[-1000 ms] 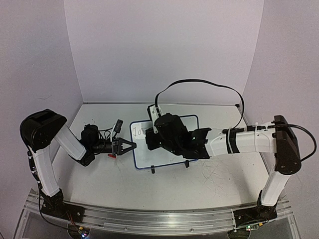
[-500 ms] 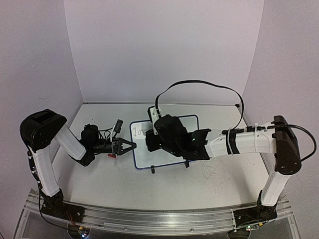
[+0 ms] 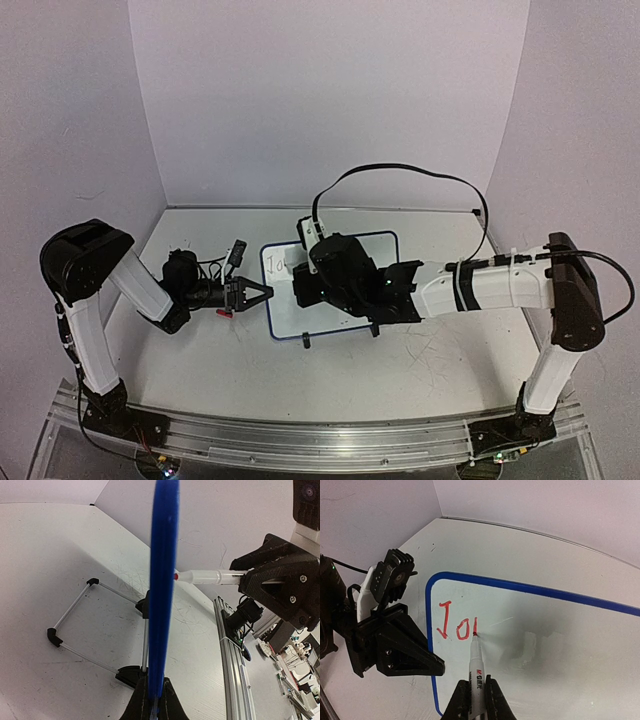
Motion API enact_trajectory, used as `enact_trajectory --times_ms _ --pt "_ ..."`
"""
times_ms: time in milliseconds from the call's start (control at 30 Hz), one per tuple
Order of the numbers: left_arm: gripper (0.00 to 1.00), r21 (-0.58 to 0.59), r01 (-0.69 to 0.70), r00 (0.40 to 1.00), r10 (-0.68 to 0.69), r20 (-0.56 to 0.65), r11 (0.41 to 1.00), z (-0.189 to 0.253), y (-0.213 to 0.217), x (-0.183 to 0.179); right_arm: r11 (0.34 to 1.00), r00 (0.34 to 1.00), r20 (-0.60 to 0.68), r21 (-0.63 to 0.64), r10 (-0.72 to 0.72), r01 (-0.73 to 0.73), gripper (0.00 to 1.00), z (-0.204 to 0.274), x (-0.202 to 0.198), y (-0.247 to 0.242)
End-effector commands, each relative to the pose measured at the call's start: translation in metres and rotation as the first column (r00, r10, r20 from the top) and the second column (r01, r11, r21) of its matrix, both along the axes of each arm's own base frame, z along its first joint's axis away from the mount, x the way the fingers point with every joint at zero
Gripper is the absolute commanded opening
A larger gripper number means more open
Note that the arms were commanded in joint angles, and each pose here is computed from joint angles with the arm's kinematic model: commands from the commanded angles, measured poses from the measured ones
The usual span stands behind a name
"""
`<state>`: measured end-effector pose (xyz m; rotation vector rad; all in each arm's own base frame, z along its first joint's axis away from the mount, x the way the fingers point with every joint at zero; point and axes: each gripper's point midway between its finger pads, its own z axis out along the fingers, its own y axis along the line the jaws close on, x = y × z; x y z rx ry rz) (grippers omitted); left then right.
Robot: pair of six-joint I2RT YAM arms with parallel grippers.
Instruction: Write a sentence on the whiteboard
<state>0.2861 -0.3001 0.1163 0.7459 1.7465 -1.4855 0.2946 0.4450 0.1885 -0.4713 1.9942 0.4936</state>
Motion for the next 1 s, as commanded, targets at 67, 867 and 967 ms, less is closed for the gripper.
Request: enact_trajectory --times_ms 67,867,967 --pt "0.0 -0.018 0.026 1.0 -0.026 0.011 0.999 0.009 0.003 -0.007 0.999 1.0 -0.021 -0.029 -0.014 0.014 0.0 -0.012 0.001 -0.006" --pt "0.0 -0.019 0.024 1.0 -0.024 0.013 1.0 0.01 0.003 -0.007 0.996 0.997 0.033 -0.035 -0.076 0.077 0.0 0.007 0.009 -0.017" --pt "0.0 -0.018 0.025 1.0 -0.025 0.011 1.0 0.009 0.003 -0.007 0.996 0.996 0.041 -0.032 -0.08 0.082 0.0 0.011 0.011 -0.017"
